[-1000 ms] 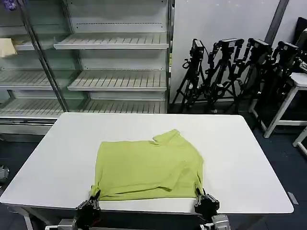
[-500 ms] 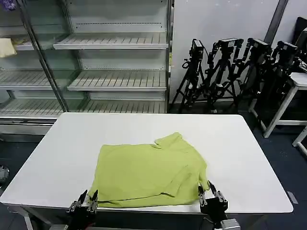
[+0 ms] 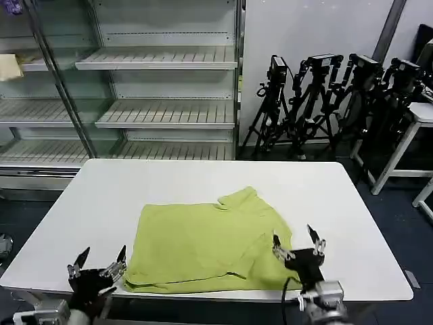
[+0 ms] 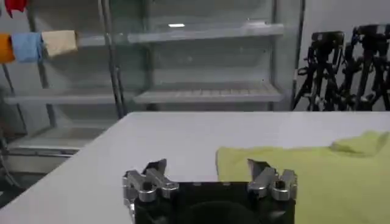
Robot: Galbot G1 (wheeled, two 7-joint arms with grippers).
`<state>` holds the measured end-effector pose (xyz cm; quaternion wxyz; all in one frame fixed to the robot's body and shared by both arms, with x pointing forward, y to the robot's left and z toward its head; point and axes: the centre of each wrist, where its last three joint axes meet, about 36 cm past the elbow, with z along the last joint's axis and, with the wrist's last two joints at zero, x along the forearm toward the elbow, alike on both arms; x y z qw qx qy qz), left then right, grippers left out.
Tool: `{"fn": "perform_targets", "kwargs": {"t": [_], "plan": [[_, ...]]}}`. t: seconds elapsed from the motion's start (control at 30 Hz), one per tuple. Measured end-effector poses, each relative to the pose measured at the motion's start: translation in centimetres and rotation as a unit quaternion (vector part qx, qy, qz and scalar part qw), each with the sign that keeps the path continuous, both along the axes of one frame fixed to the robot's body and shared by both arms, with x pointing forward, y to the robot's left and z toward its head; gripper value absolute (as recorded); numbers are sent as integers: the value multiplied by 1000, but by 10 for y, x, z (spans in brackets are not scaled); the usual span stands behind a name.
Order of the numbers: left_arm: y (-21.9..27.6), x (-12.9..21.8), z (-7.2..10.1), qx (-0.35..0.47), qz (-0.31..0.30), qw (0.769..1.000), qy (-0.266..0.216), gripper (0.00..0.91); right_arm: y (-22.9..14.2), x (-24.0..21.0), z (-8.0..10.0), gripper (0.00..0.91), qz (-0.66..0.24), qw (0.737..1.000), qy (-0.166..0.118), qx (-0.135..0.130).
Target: Fold and organize the clothes.
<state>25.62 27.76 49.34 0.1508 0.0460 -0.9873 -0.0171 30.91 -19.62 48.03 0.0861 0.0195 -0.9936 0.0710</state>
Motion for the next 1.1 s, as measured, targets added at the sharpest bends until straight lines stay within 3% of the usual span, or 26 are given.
{"fn": "perform_targets", "kwargs": {"t": [0.57, 1.1], "plan": [[18, 113, -36, 5, -25, 999, 38, 907, 45, 160, -11, 907, 4, 999, 40, 2], [30, 201, -54, 0, -33, 996, 77, 907, 78, 247, -21, 907, -3, 996, 90, -11]]}}
